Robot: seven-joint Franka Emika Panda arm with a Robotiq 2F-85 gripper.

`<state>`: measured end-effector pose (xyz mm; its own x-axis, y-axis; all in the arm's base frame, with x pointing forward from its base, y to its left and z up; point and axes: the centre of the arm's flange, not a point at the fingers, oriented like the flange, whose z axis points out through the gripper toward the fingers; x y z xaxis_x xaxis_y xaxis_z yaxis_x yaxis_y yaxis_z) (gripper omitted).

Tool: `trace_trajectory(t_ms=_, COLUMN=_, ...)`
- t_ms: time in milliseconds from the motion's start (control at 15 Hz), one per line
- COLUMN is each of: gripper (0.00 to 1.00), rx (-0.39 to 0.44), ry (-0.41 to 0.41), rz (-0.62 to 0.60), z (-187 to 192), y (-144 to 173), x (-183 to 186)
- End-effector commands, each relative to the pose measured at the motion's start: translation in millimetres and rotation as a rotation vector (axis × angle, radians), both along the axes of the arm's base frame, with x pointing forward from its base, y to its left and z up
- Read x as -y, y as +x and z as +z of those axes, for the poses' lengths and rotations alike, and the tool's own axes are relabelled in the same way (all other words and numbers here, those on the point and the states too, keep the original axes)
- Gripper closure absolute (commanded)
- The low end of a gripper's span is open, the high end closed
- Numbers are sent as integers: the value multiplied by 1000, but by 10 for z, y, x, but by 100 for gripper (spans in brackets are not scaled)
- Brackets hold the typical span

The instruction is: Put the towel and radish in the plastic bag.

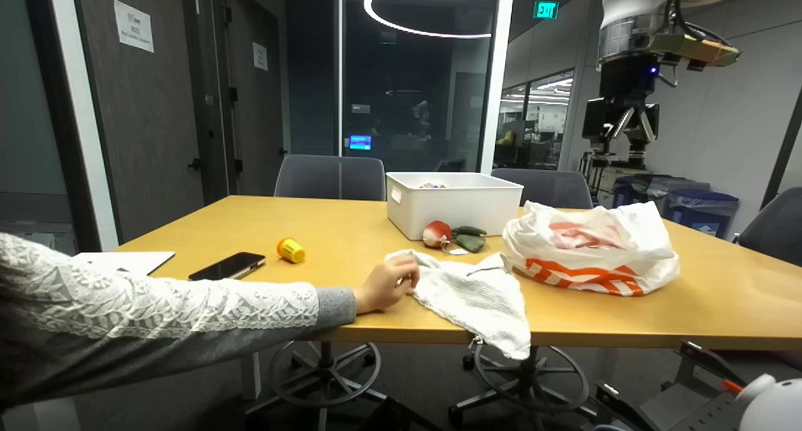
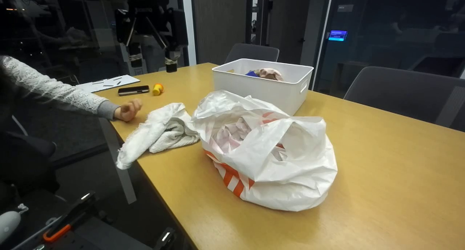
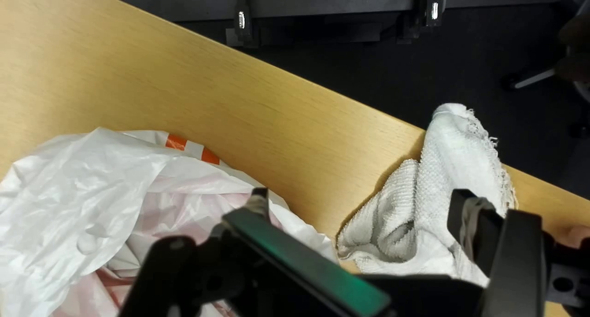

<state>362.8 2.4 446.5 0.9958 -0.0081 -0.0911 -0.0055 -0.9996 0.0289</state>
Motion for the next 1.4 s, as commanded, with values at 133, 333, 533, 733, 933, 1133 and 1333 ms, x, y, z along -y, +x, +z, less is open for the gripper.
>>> trace_trajectory(t_ms=133, gripper=0, rx=0, ry=0, rz=0, z=0, y=0, x=0)
trace_trajectory(t_ms=333, gripper=0, rx=0, ry=0, rz=0, z=0, y=0, x=0)
trace_trajectory(t_ms=533, gripper=0, rx=0, ry=0, rz=0, z=0, y=0, x=0)
trace_trajectory(t_ms=733, gripper=0, rx=0, ry=0, rz=0, z=0, y=0, x=0)
trace_trajectory(t_ms=933, gripper=0, rx=0, ry=0, rz=0, z=0, y=0, x=0)
trace_trajectory(t_ms=1133, gripper=0, rx=0, ry=0, rz=0, z=0, y=0, x=0)
trace_trajectory(t_ms=1333, gripper=0, rx=3, ry=-32, rz=19, z=-21, y=120, x=-42)
